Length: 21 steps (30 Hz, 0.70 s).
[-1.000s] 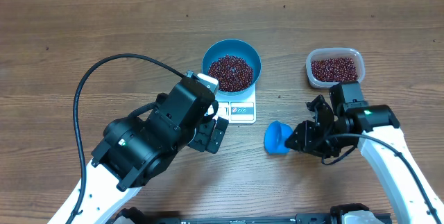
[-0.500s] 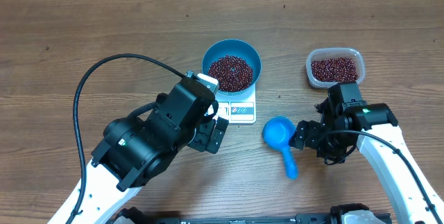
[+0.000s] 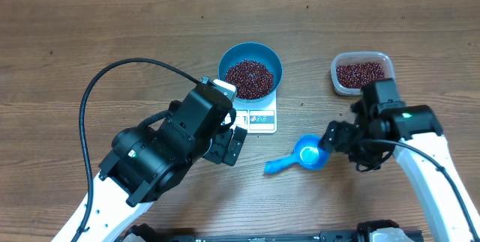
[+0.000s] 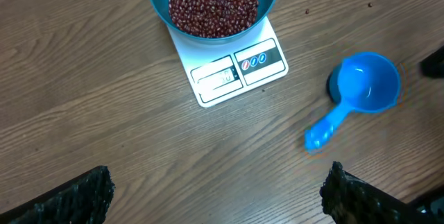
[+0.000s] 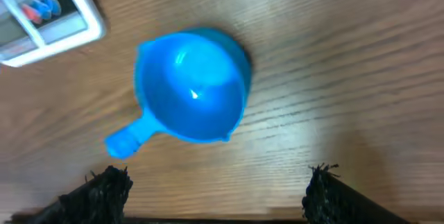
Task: Scoop item into bowl and weigh 150g on scale
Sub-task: 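Lower the blue scoop onto the table right of the scale and release it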
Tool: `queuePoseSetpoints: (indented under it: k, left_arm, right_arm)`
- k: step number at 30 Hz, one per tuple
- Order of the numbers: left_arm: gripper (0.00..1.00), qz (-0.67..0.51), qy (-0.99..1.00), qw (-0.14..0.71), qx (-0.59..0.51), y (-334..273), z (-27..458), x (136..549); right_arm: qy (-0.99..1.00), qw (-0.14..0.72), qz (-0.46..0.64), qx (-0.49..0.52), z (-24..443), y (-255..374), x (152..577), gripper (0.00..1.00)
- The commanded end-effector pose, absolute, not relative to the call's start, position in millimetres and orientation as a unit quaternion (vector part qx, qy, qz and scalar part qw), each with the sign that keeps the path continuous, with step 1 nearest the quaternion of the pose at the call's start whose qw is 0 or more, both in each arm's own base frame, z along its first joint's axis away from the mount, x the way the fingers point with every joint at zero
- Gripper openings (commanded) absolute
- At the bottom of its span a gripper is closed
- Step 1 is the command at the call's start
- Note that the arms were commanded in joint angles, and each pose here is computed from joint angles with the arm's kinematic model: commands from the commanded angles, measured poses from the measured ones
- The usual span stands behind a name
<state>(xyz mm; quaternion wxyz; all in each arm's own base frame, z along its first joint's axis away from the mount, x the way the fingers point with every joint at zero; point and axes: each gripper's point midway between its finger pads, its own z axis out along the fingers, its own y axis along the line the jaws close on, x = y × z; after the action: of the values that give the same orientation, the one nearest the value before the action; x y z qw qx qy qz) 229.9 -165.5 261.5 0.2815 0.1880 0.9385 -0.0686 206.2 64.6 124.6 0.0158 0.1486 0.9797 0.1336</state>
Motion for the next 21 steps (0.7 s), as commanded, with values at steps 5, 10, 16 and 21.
queuePoseSetpoints:
  k: [5,10,16,21]
  left_arm:
    - [1.00,-0.067,0.933,0.298,0.191,-164,272,233]
    - [1.00,-0.067,0.933,0.298,0.191,-164,272,233]
    - [1.00,-0.067,0.933,0.298,0.191,-164,272,233]
    - [1.00,-0.068,0.933,0.298,0.191,-164,272,233]
  right_arm:
    - [0.971,0.118,0.153,0.145,203,61,200,1.00]
    - [0.967,0.130,0.171,0.139,215,64,186,1.00]
    - [0.969,0.141,0.147,0.143,213,56,192,1.00]
    - [0.965,0.210,0.133,0.084,223,58,220,1.00]
